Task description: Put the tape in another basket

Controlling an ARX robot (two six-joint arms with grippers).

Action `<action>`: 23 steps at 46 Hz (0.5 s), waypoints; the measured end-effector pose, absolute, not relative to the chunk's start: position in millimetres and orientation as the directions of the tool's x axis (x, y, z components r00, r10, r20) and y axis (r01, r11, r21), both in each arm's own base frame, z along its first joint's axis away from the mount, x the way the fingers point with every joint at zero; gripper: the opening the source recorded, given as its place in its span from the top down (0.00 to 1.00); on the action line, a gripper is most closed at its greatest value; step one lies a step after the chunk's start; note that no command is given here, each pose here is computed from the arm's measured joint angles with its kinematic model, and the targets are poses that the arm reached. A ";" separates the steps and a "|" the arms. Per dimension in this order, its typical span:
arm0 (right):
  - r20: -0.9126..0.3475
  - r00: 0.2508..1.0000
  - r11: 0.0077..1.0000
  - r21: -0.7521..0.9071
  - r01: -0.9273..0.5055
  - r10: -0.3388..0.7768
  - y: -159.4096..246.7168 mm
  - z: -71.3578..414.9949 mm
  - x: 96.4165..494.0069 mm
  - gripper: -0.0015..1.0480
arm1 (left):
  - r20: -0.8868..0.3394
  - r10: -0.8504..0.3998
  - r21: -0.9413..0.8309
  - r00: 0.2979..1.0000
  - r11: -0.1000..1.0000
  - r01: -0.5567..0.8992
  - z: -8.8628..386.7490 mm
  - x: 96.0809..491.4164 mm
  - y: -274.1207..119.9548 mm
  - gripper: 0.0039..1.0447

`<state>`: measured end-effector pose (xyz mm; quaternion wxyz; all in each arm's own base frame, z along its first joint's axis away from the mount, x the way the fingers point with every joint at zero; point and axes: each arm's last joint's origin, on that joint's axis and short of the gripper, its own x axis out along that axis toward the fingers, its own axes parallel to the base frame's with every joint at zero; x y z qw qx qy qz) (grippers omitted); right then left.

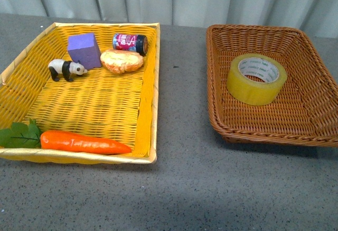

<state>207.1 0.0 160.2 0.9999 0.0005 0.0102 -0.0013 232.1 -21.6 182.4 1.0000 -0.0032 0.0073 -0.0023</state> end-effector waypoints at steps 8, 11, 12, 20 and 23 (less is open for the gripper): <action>-0.015 1.000 1.000 0.000 0.002 -0.002 0.0 161.4 189.1 0.99 | -0.005 -0.003 -0.007 1.000 1.000 0.003 178.6 207.9 -14.7 0.97; -0.020 1.000 1.000 0.001 0.002 -0.002 0.0 160.8 180.9 0.99 | -0.009 0.000 -0.007 1.000 1.000 0.000 176.1 199.1 -12.3 0.97; -0.020 1.000 1.000 0.001 0.002 -0.002 0.0 160.6 178.8 0.99 | -0.010 -0.003 -0.007 1.000 1.000 0.003 175.3 196.6 -11.8 0.97; -0.015 1.000 1.000 0.001 0.002 -0.002 0.0 161.8 166.8 0.99 | -0.009 -0.001 -0.006 1.000 1.000 0.001 171.1 182.1 -1.1 0.97; -0.016 1.000 1.000 0.001 0.002 -0.002 0.0 161.8 162.1 0.99 | 0.003 0.003 -0.007 1.000 1.000 -0.003 167.0 176.8 -0.3 0.97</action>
